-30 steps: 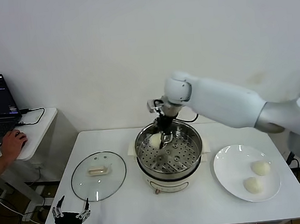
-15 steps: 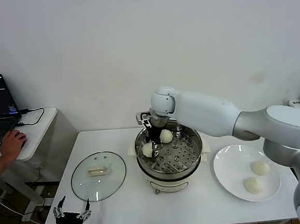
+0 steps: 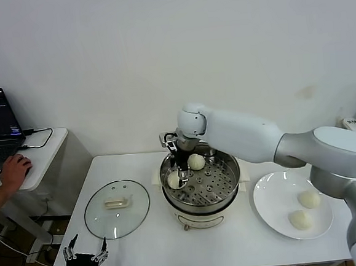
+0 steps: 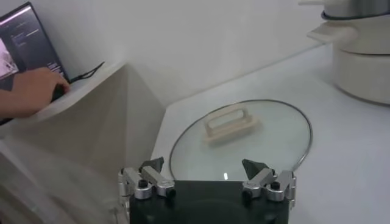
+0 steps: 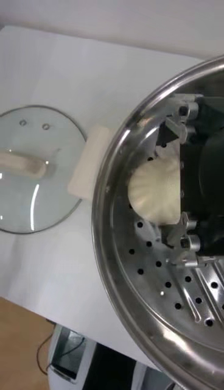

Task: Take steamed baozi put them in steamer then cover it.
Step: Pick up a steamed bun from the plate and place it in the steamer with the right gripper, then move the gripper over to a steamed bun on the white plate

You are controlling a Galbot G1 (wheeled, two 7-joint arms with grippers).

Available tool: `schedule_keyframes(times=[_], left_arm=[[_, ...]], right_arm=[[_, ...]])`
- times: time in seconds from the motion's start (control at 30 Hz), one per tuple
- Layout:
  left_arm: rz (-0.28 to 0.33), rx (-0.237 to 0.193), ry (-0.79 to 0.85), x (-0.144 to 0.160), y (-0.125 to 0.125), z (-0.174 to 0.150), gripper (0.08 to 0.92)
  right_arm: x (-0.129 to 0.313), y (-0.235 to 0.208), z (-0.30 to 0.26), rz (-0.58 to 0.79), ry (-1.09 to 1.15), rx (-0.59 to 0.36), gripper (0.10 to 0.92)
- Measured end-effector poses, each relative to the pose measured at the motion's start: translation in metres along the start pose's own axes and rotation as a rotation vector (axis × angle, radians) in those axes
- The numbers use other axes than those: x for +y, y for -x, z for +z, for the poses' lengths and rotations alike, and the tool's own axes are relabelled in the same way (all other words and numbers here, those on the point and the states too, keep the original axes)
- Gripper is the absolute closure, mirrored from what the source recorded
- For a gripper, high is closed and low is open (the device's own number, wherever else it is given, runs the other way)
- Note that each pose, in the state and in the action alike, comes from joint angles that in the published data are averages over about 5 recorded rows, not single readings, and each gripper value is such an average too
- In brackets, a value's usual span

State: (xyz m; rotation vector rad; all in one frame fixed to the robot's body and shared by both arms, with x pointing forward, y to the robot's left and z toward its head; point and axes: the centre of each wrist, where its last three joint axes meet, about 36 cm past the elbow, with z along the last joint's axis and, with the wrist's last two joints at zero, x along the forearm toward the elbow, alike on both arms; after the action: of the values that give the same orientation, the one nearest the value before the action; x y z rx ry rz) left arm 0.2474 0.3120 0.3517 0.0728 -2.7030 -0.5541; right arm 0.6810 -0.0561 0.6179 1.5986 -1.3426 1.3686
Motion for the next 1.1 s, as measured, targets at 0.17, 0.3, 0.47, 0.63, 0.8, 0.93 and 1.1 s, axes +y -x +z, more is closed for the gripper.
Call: schedule_keyframes(times=[0.17,0.3,0.47,0.63,0.8,0.93,1.1], left_arm=[[0.012,-0.004,0.002,-0.002,-0.002,-0.003,0.177],[0.024,-0.007,-0.001,-0.005,-0.005,-0.006,0.177],[0.039,-0.015,-0.004,-0.008,-0.008,-0.012,0.177],[0.049,-0.022,-0.002,-0.011,-0.012,-0.016,0.177],[0.053,-0.033,-0.005,-0.014,-0.017,-0.021,0.177],[0.055,-0.035,-0.001,-0.015,-0.020,-0.022,0.177],[0.054,-0.027,0.005,-0.015,-0.023,-0.020,0.177]], right_arm=[[0.012,-0.048,0.029,0.038,0.010,-0.004,0.199],[0.033,-0.089,0.064,0.069,0.032,0.007,0.200],[0.072,-0.131,0.117,0.096,0.070,0.035,0.199],[0.117,-0.148,0.164,0.098,0.111,0.079,0.200],[0.158,-0.145,0.203,0.076,0.152,0.131,0.199],[0.185,-0.132,0.229,0.049,0.179,0.171,0.200],[0.210,-0.106,0.252,0.004,0.195,0.214,0.199]])
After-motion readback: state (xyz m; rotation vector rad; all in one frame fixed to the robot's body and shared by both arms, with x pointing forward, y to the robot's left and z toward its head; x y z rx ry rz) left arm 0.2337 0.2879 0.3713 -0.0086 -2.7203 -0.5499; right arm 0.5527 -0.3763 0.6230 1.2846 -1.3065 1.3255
